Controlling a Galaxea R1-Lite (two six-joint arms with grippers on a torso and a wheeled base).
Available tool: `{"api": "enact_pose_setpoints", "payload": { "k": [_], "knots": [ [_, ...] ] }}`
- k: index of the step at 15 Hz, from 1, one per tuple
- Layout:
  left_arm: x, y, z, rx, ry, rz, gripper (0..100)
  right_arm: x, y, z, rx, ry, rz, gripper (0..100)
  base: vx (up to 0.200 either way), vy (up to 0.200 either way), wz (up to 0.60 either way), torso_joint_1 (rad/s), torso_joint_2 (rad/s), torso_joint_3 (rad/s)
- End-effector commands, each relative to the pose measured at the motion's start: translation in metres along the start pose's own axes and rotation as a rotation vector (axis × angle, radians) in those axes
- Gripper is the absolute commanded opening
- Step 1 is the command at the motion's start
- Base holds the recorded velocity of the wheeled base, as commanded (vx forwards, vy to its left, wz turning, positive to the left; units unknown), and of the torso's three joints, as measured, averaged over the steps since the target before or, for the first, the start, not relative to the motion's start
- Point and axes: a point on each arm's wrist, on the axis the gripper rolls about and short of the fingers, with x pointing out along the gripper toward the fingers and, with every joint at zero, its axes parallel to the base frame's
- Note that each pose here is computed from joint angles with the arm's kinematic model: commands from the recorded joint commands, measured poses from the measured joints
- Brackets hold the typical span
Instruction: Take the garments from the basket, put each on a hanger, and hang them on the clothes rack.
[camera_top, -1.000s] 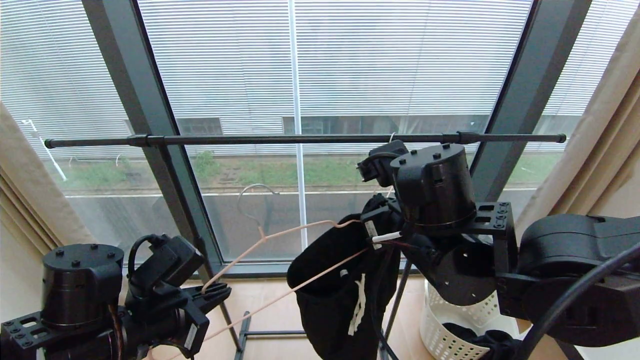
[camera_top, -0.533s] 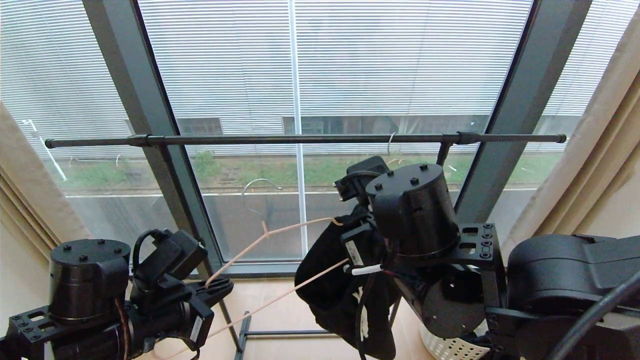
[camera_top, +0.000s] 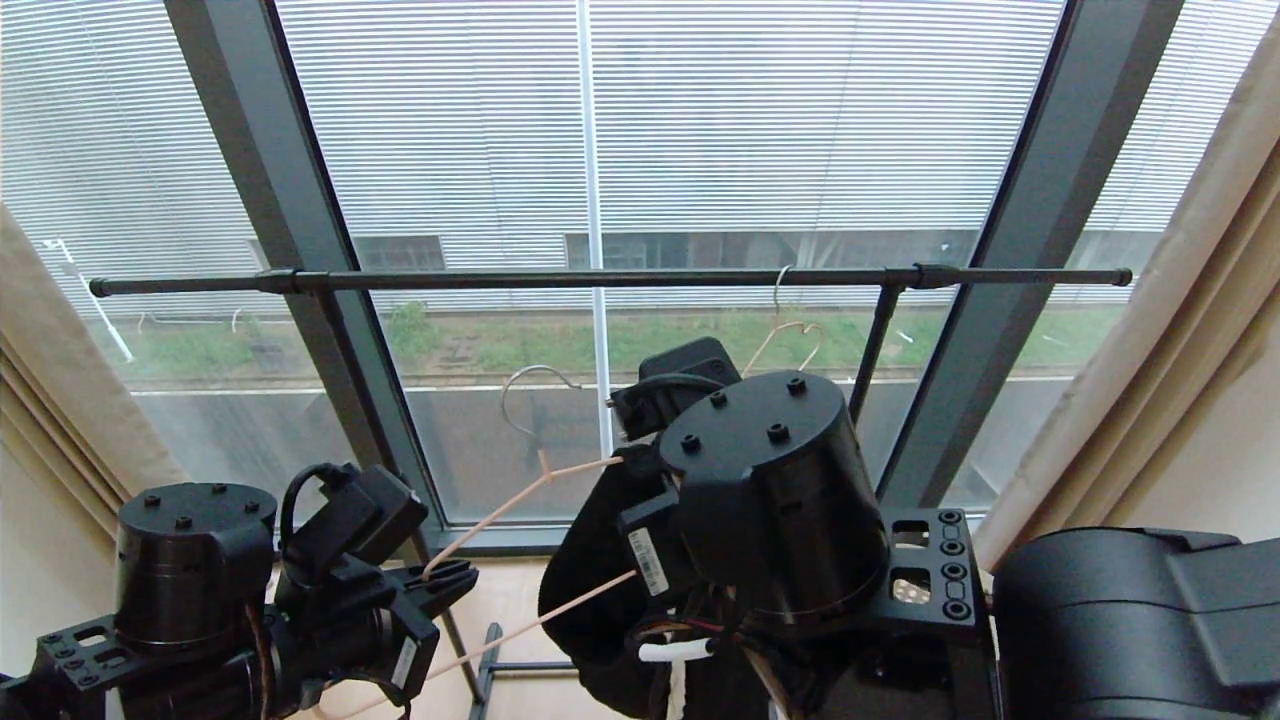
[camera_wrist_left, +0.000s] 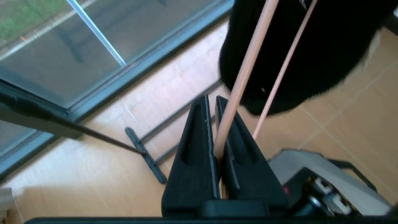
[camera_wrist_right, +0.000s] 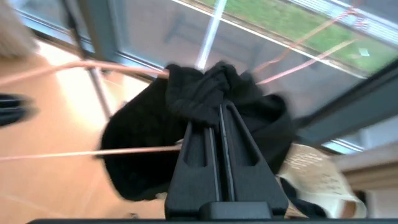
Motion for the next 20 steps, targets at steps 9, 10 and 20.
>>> {"api": "enact_pose_setpoints", "payload": {
  "k": [9,10,20],
  "knots": [
    [0.002,-0.013,-0.007,0.025,0.000,-0.047,0,-0.022,0.030,0.011,0.161,-0.047,0.107,0,0.000,0.000,0.00,0.000,0.00,0.000],
    [-0.002,-0.014,-0.006,0.031,-0.032,-0.046,0,-0.019,0.028,0.012,0.165,-0.047,0.095,0,0.000,0.000,0.00,0.000,0.00,0.000],
    [-0.011,-0.019,-0.005,0.052,-0.097,-0.057,0,0.000,0.003,0.022,0.208,-0.058,0.014,100,0.000,0.000,0.00,0.000,0.00,0.000]
  ]
}}
